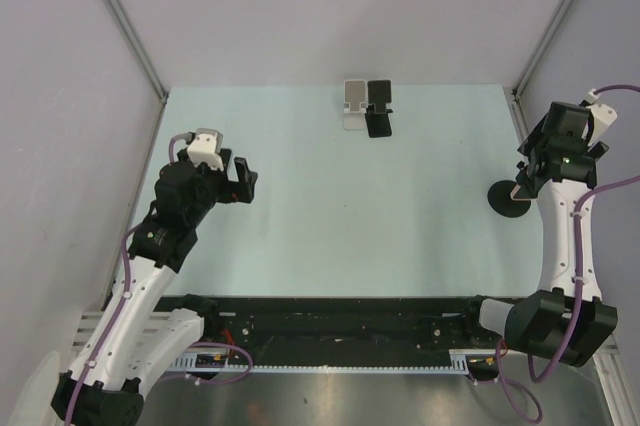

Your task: Remove the phone from the phone stand

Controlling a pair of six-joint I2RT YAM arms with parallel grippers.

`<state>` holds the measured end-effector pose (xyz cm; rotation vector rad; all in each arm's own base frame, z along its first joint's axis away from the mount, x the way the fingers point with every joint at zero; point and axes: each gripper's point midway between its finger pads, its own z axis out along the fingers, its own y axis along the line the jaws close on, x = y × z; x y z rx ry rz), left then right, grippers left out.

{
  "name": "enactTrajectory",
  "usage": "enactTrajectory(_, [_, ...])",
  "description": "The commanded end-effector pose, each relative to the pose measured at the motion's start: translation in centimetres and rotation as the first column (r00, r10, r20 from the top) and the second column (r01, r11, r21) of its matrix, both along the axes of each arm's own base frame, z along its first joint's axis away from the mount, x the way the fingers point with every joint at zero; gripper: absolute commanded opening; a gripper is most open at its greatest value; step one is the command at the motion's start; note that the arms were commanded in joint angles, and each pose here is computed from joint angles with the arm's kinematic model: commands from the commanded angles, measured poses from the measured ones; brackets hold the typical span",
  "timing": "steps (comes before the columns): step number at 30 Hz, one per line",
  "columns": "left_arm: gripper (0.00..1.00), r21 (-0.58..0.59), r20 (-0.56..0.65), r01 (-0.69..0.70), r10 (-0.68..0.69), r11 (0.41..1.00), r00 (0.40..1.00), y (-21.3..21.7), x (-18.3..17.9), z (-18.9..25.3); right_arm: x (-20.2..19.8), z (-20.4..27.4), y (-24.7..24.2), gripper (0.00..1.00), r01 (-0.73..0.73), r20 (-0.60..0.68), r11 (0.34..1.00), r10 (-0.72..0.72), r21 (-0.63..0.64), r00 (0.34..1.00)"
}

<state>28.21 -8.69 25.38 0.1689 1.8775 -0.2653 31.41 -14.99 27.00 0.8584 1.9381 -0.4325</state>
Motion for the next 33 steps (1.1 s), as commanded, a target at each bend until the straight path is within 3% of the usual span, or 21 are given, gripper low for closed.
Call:
enactTrajectory(1, [1.0,-0.008,0.038,0.025,-0.025,1.0,0.999,-0.5,-0.1,0.9,-1.2,-1.3,-0.3,0.72,0.084,-0.042,0.996,-0.083,0.021,0.996])
enactTrajectory(6, [1.0,-0.005,0.037,0.023,-0.023,1.0,0.999,-0.4,-0.1,0.8,-0.4,-1.6,-0.5,0.61,0.084,-0.027,0.995,-0.083,0.045,0.996])
enactTrajectory(14, [1.0,-0.006,0.032,0.03,-0.03,1.0,0.999,-0.6,-0.1,0.6,0.3,-2.4,-0.3,0.35,0.062,-0.037,0.996,-0.06,0.068,0.998])
enactTrajectory(20, [1.0,-0.006,0.017,0.05,-0.05,0.999,0.999,-0.9,0.0,0.2,1.0,-0.5,1.9,0.03,-0.042,-0.014,0.999,0.042,-0.009,0.999])
enactTrajectory(25, [1.0,-0.003,0.005,0.064,-0.064,0.998,0.998,-1.2,0.1,-0.1,2.5,1.9,6.0,0.0,-0.204,0.049,0.977,0.207,-0.058,0.977])
enactTrajectory(29, [1.0,-0.001,-0.005,0.086,-0.086,0.996,0.996,-1.6,0.2,-0.4,4.3,3.4,13.0,0.0,-0.439,0.1,0.895,0.446,-0.084,0.889])
enactTrajectory(33, [1.0,0.004,-0.008,0.123,-0.123,0.992,0.992,-2.2,0.2,-0.6,4.7,4.0,23.0,0.0,-0.683,0.117,0.721,0.693,-0.121,0.711])
